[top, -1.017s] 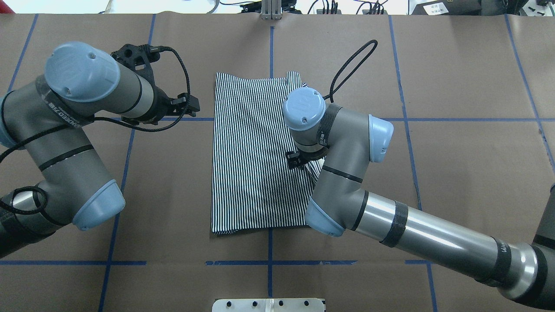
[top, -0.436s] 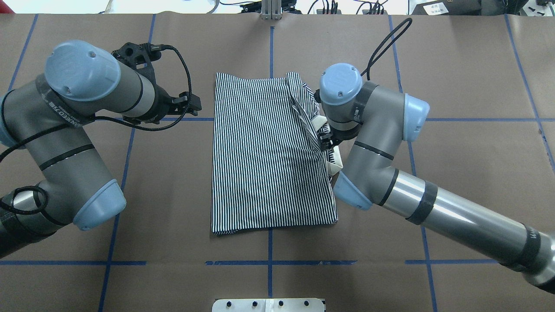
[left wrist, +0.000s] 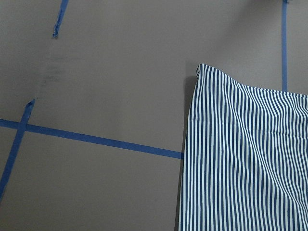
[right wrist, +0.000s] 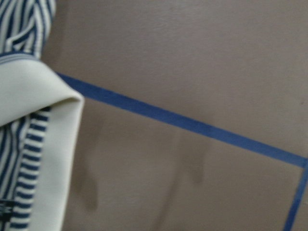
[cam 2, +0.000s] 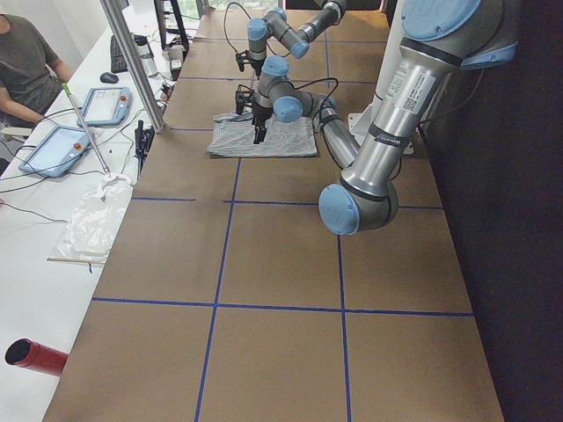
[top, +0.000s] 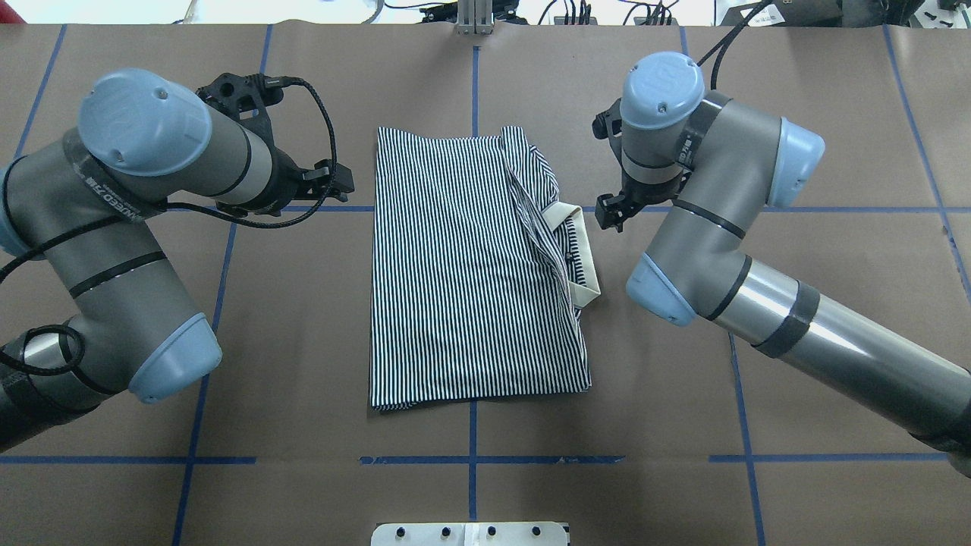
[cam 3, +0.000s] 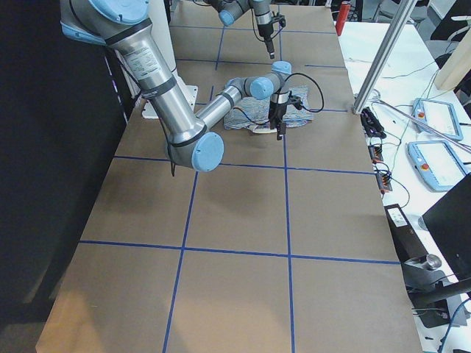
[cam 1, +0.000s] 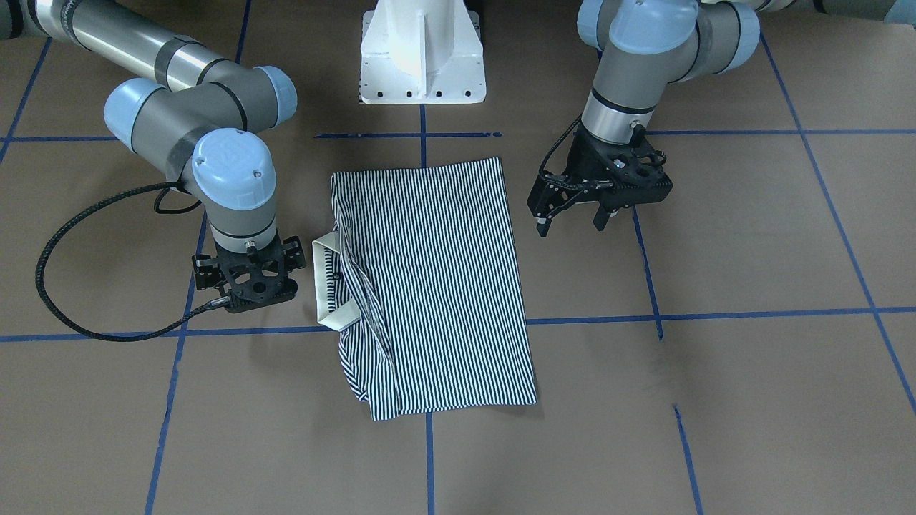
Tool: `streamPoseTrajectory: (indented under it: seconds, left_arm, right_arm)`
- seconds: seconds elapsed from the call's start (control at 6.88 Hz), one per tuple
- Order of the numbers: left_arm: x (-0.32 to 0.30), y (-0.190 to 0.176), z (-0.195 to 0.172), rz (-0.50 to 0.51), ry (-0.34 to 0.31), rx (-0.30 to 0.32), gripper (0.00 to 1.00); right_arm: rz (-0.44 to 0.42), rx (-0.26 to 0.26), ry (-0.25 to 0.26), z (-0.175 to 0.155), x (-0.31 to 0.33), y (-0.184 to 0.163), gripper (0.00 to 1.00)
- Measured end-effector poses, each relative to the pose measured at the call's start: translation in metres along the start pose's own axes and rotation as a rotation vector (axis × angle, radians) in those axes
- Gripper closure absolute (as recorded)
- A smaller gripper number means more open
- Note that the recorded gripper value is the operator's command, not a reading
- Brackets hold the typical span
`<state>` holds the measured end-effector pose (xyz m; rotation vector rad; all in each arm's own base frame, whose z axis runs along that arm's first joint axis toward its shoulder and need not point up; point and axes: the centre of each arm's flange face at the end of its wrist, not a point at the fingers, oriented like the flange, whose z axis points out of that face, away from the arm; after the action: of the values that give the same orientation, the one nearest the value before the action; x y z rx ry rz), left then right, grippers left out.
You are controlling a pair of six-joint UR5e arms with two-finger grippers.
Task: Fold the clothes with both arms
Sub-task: 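Raise the right gripper away from the shirt toward the far side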
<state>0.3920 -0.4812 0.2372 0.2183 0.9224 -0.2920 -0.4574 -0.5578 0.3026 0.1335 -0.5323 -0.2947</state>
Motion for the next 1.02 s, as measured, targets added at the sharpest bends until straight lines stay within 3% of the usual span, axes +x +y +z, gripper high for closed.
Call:
streamPoseTrajectory:
  seconds: [0.29, 0.44, 1.02]
  left_arm:
    - [0.0, 0.0, 0.0, 0.001, 0.0, 0.0, 0.0]
    - [-0.001, 0.0, 0.001, 0.001, -0.001, -0.001, 0.0]
    - [-0.004, -0.001, 0.002, 0.001, -0.003, 0.001, 0.0]
  right_arm:
    - [-0.015, 0.015, -0.026, -0.02, -0.064, -0.055, 0.0]
    - [-0.035, 0.018, -0.032, -0.015, -0.092, -0.064, 0.0]
    - [-0.072, -0.002, 0.019, 0.026, -0.138, -0.047, 0.0]
